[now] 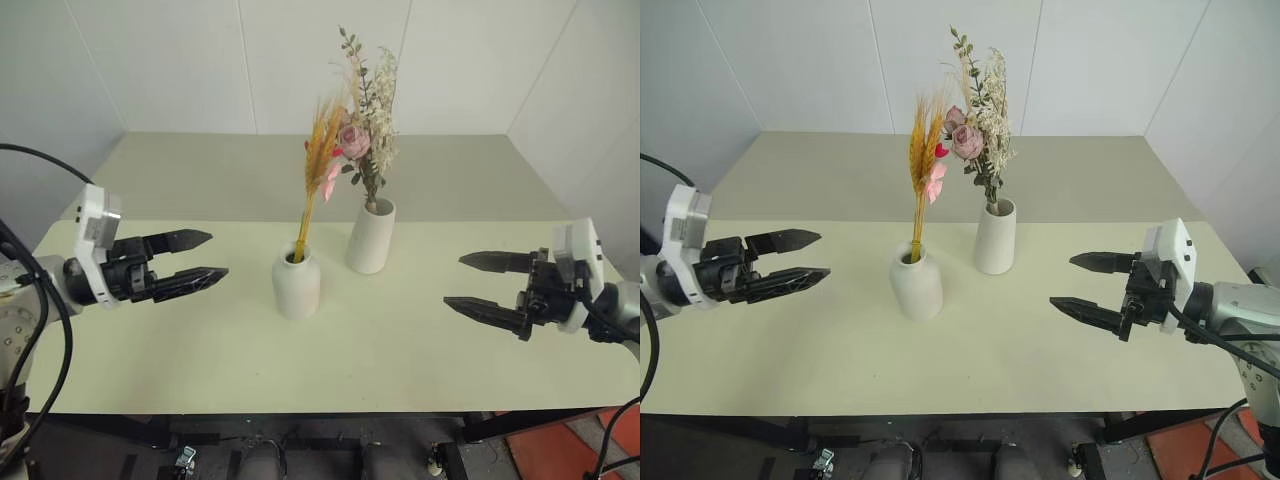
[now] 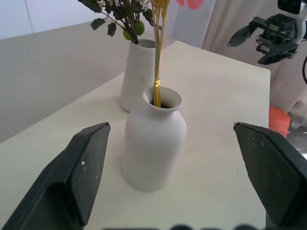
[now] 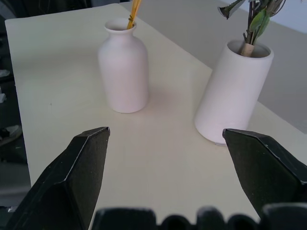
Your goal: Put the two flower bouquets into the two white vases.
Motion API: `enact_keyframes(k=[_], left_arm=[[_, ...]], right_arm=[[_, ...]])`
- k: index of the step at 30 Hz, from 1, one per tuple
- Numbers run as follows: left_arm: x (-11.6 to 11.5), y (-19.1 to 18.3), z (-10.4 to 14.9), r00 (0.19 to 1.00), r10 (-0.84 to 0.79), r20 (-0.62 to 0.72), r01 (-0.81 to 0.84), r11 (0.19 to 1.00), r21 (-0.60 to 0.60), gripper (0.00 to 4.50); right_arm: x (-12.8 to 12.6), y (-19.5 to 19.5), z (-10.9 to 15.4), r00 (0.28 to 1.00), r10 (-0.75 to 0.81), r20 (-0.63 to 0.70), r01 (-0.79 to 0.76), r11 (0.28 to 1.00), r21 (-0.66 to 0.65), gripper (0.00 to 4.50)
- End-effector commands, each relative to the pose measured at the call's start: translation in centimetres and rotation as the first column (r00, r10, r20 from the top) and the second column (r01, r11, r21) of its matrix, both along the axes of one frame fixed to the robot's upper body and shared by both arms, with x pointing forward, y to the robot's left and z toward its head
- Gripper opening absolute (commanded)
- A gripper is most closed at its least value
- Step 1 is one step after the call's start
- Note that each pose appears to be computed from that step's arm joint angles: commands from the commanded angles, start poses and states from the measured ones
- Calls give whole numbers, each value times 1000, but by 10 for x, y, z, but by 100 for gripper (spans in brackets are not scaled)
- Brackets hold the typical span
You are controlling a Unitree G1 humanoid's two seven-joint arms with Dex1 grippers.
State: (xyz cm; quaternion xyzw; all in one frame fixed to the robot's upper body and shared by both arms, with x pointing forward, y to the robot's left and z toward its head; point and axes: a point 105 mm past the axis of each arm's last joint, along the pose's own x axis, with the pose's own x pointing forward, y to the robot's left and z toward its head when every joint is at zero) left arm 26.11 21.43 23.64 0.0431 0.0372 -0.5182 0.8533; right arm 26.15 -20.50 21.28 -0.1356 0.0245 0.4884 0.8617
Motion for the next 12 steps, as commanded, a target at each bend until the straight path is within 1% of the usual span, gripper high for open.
enact_keyframes(k=[1,12], left_arm=[[-10,-2,13,996,-47,70,44,998,43,449],[-10,-8,8,996,-56,74,53,998,46,449]], right_arm=[[-2,-7,13,998,-13,59,14,1000,-23,450],[-2,-14,15,997,-43,66,46,998,-36,450]])
